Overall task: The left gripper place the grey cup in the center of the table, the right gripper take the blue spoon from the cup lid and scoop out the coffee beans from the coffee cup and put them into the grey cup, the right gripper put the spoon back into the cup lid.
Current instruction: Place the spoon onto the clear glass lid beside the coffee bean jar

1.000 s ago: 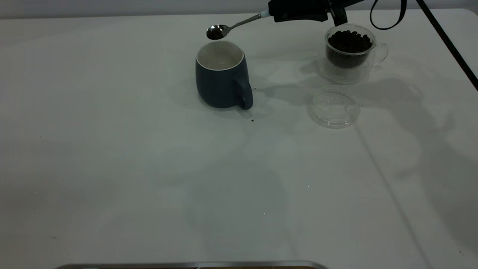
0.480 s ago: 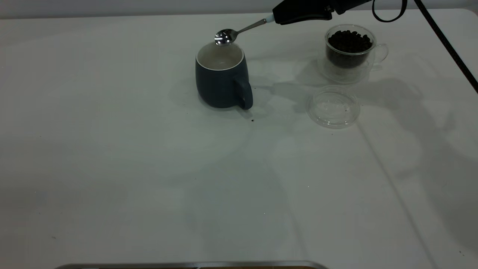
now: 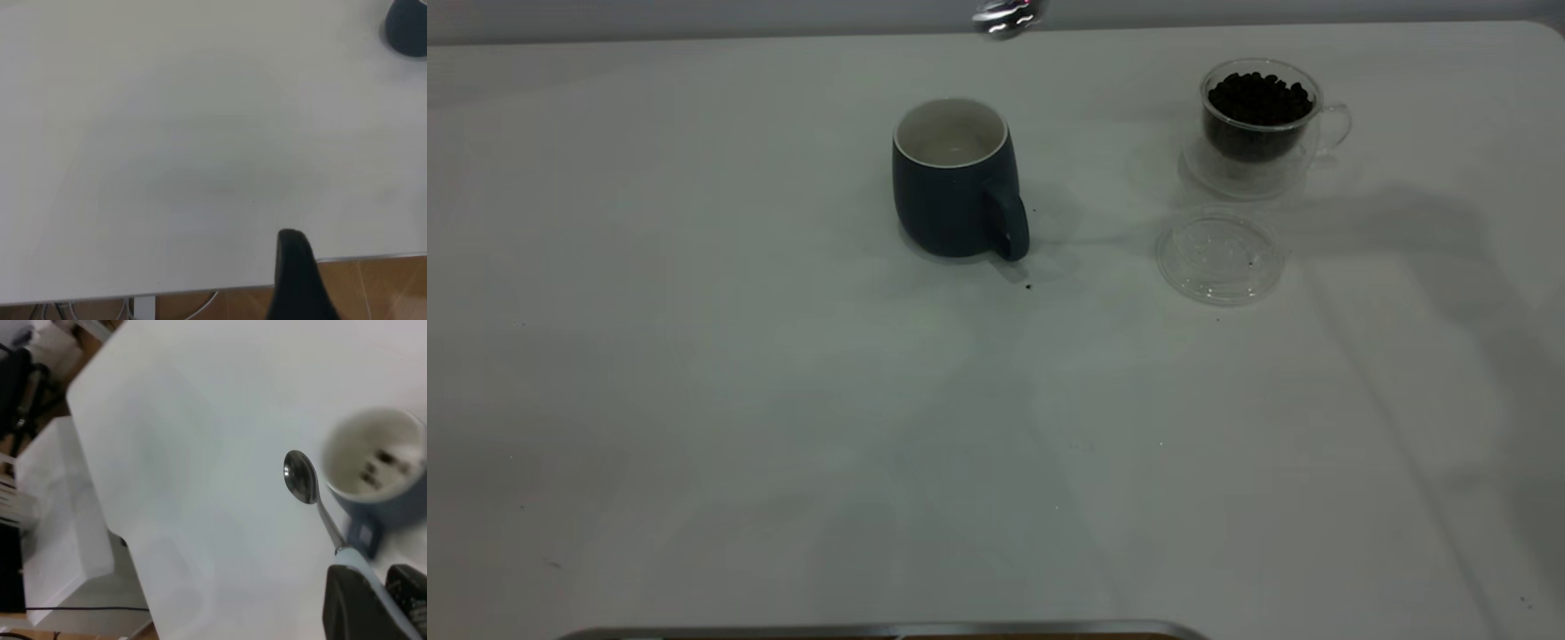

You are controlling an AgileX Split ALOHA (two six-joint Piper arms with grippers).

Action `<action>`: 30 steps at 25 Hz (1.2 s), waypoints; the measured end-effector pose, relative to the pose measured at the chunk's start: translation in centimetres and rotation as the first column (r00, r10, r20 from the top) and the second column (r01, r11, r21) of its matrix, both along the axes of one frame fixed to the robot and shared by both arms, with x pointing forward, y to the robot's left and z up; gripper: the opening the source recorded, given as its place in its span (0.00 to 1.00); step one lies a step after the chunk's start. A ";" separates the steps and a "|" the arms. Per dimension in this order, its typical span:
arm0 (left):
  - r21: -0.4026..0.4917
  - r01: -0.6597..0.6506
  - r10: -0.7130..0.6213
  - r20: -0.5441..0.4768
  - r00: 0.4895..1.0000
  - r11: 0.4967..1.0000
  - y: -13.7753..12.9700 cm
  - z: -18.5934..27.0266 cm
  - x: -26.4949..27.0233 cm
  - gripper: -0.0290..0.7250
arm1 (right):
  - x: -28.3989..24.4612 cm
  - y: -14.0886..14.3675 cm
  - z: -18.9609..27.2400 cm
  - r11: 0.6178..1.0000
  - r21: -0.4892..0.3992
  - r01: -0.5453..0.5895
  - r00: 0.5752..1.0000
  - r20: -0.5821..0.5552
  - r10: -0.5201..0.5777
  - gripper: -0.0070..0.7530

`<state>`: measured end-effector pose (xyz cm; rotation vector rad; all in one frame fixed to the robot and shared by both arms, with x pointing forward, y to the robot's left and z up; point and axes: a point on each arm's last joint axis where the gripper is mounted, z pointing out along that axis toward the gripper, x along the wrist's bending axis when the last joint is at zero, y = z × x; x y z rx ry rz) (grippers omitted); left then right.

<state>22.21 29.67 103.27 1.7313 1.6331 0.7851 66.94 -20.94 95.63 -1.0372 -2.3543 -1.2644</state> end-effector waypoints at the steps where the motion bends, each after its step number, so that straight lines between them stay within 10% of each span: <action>1: 0.000 0.000 0.000 0.000 1.000 1.000 0.0 0.0 0.0 0.76 | -0.2 -1.3 0.1 1.000 -0.010 0.030 0.999 -0.017 -0.030 0.14; 9: 0.000 0.000 0.000 0.000 1.000 1.000 0.0 0.0 0.0 0.76 | -4.4 -8.3 -5.8 0.965 -0.016 0.262 0.930 -0.263 -0.257 0.14; 30: 0.000 0.000 0.000 0.000 1.000 1.000 0.0 0.0 0.0 0.76 | -5.9 -9.9 -17.9 0.837 -0.052 0.545 0.733 -0.454 -0.506 0.14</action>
